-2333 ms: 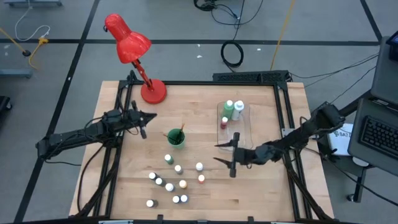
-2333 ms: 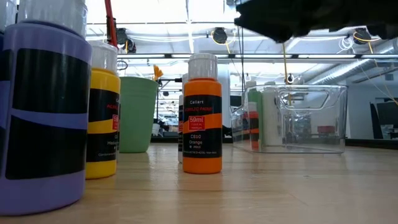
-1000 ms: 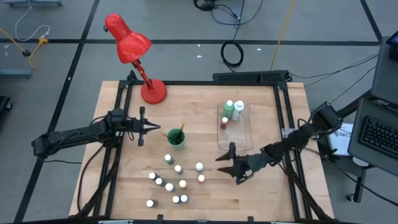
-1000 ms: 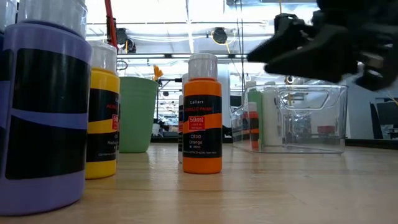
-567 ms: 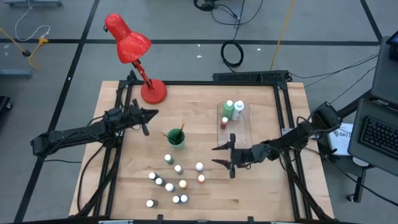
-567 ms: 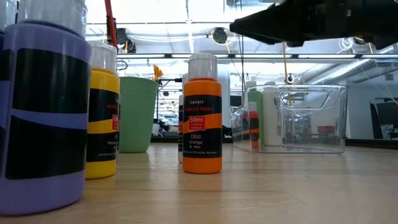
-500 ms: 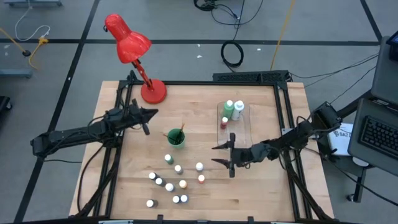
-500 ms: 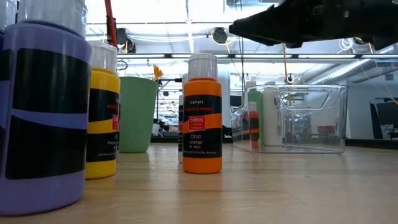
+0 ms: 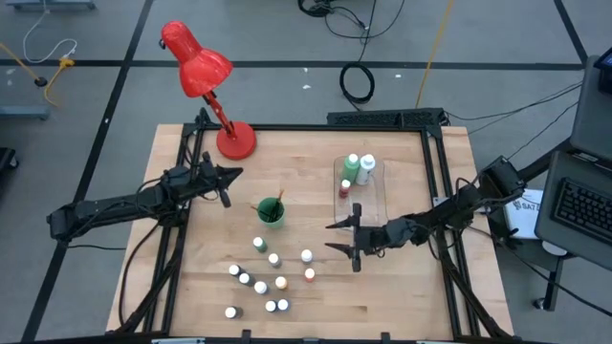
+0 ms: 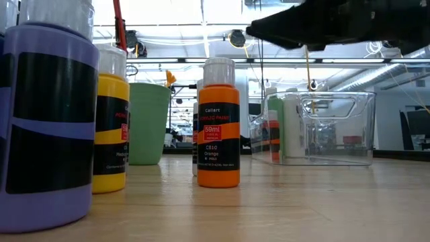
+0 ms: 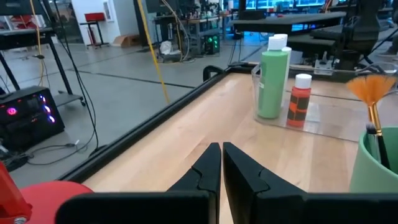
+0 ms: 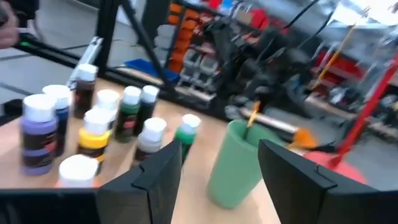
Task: Pick & Place Paint Supplies
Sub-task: Put the right small white paint bottle into the transparent bin
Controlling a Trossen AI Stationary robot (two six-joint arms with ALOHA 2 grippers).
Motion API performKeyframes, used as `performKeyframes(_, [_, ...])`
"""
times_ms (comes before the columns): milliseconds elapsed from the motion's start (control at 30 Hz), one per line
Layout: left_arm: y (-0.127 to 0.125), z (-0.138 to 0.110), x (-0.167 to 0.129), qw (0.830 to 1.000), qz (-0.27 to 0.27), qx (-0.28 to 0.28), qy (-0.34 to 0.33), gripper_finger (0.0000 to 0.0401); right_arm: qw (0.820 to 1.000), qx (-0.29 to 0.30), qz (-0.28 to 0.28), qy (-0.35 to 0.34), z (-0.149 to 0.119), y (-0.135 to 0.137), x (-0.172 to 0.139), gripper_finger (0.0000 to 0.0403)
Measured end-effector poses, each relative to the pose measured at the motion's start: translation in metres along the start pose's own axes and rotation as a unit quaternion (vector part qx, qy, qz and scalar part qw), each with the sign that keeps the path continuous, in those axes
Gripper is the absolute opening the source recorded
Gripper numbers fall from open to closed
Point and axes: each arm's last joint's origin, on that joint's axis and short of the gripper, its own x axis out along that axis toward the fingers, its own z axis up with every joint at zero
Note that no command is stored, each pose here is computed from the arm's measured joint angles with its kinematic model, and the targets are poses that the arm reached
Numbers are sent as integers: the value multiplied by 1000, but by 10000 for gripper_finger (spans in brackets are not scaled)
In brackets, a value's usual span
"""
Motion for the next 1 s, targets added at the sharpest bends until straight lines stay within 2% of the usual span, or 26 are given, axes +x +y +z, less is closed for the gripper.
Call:
performKeyframes(167, [0, 0, 0, 1000, 0, -1, 0, 21, 996, 50, 80, 7, -6, -1, 2, 207])
performKeyframes(233, [0, 0, 0, 1000, -5, -5, 0, 21, 993, 71, 92, 13, -7, 0, 2, 207])
performKeyframes(300, [-1, 0, 0, 1000, -25, -8, -1, 21, 993, 75, 92, 17, -8, 0, 2, 208])
performKeyframes(400, [-3, 1, 0, 999, -49, 18, -6, 21, 993, 72, 86, 20, -9, -2, 3, 208])
performKeyframes(667, [-3, 0, 0, 998, -47, 30, -5, 21, 993, 88, 72, 30, -12, -9, 5, 202])
performKeyframes(1000, [-3, 0, 0, 998, -47, 29, -6, 21, 992, 96, 73, 41, -14, -9, 5, 156])
